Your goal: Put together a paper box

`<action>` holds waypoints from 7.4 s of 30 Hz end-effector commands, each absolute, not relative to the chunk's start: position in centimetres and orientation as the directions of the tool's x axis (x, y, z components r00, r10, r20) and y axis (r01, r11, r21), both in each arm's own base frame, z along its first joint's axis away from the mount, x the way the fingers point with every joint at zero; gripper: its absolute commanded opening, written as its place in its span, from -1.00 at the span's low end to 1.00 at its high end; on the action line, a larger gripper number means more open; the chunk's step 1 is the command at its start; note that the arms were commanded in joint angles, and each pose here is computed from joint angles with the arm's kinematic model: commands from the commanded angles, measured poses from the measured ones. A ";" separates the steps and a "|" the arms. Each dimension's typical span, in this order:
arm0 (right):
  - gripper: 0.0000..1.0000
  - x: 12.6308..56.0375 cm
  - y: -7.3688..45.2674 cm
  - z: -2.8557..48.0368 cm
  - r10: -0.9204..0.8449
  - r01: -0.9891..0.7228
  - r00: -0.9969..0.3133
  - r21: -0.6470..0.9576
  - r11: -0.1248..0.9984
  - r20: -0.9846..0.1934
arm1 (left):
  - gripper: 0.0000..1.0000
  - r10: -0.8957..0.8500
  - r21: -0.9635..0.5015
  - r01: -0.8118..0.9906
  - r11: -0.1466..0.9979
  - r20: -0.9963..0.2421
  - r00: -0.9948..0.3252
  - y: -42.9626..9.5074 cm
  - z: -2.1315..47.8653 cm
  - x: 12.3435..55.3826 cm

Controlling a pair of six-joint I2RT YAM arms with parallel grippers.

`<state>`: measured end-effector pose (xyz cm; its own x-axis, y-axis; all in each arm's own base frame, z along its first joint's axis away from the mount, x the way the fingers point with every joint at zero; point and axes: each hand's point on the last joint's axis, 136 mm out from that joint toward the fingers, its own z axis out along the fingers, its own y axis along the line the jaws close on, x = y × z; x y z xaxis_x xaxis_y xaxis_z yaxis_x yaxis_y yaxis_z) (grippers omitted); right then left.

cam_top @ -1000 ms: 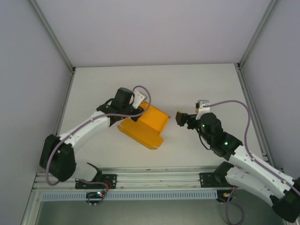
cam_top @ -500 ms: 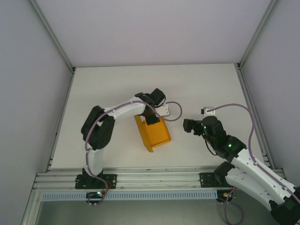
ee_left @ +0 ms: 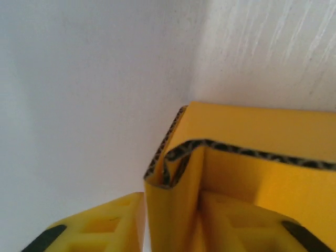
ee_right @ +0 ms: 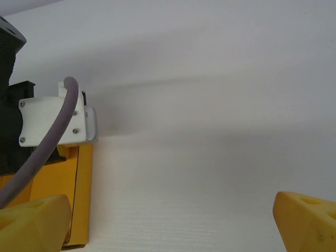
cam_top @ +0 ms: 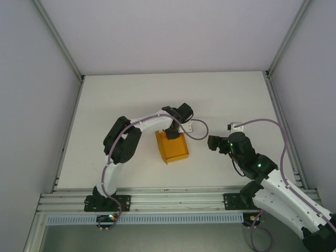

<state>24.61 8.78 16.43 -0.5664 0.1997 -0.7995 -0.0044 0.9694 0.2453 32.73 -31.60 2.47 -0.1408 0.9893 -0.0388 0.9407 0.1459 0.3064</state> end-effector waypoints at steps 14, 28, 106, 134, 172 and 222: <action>0.99 24.6 9.9 16.3 0.143 -0.080 -0.595 0.235 0.969 -0.791 | 0.96 0.952 0.283 0.948 0.144 -0.300 -0.055 -33.3 12.3 30.5; 0.99 25.6 11.7 15.4 0.091 -0.131 -0.650 0.229 0.964 -0.755 | 0.85 0.953 0.081 0.983 0.162 -0.271 -0.135 -31.4 10.4 31.4; -1.00 41.3 27.8 23.2 -0.293 -0.724 -0.427 0.129 0.678 -0.855 | 1.00 -0.302 -0.432 0.102 0.896 -0.762 -0.573 -10.4 20.4 31.5; -1.00 33.9 32.6 27.8 0.334 -0.564 -0.783 0.825 -0.024 -0.525 | 1.00 -0.130 -0.545 0.672 0.501 -0.815 -0.564 -26.5 23.1 29.3; -1.00 31.7 33.3 23.1 0.077 -0.475 -0.738 0.596 0.648 -0.671 | -0.26 -0.071 -0.561 0.780 0.279 -0.822 -0.565 -30.8 26.2 27.2; 0.99 30.8 21.0 14.6 -0.165 -0.276 -0.718 0.058 0.959 -0.677 | 1.00 0.125 -0.189 0.389 0.902 -0.746 -0.654 -17.3 17.1 27.7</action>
<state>30.59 20.90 12.75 -0.7809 -0.0330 -0.6238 -0.1181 0.9884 0.0954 27.11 -15.00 14.75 -0.7193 0.0426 -0.6934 0.2423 0.9508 -0.1930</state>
